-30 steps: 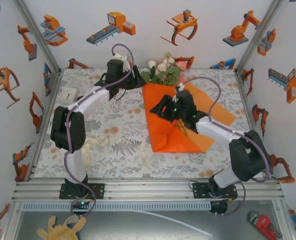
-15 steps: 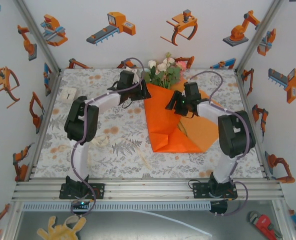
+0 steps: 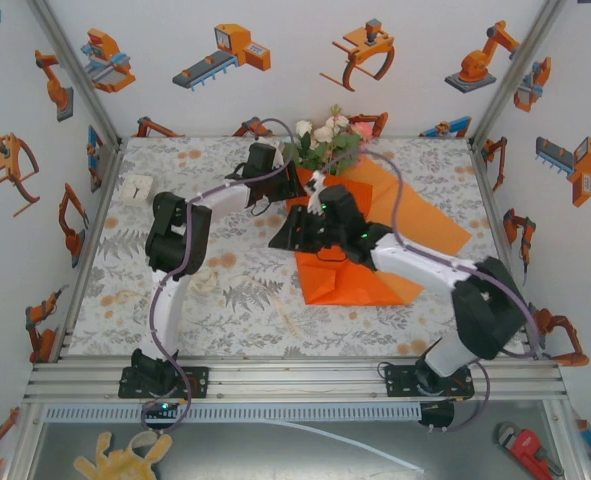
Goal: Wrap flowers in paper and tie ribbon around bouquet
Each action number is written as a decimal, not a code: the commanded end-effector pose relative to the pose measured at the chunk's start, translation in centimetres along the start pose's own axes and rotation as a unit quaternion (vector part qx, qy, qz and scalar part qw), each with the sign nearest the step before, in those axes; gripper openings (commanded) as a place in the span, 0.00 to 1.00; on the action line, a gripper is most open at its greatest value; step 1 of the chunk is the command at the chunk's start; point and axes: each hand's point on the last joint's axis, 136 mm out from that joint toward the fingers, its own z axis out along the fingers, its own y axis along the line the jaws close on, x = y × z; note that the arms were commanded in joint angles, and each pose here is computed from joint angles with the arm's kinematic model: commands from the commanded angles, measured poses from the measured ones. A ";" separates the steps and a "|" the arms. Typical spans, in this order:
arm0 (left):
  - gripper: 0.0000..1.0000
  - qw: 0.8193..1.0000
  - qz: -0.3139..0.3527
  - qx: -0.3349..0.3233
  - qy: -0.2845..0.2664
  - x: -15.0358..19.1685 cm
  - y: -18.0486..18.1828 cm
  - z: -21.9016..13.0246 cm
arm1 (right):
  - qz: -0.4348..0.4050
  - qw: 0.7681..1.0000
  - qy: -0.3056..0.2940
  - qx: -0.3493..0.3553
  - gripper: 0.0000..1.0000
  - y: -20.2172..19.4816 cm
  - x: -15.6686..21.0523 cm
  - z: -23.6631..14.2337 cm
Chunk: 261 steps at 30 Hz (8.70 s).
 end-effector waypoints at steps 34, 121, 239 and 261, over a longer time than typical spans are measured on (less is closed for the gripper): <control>0.44 0.995 -0.086 -0.026 -0.031 -6.4 7.3 5.6 | 0.135 0.980 0.120 0.083 0.37 -15.2 14.3 1.3; 0.35 0.986 0.008 -0.124 0.110 25.2 -1.3 -13.0 | 0.132 0.990 0.011 0.057 0.21 -13.7 -8.0 12.0; 0.51 0.906 0.245 -0.159 0.305 38.9 -4.0 -17.5 | 0.083 0.993 -0.004 0.079 0.26 -15.6 -5.5 4.7; 0.66 0.986 0.162 -0.019 0.030 14.3 -11.2 -20.3 | 0.115 0.987 -0.109 0.038 0.33 -8.1 1.2 -13.7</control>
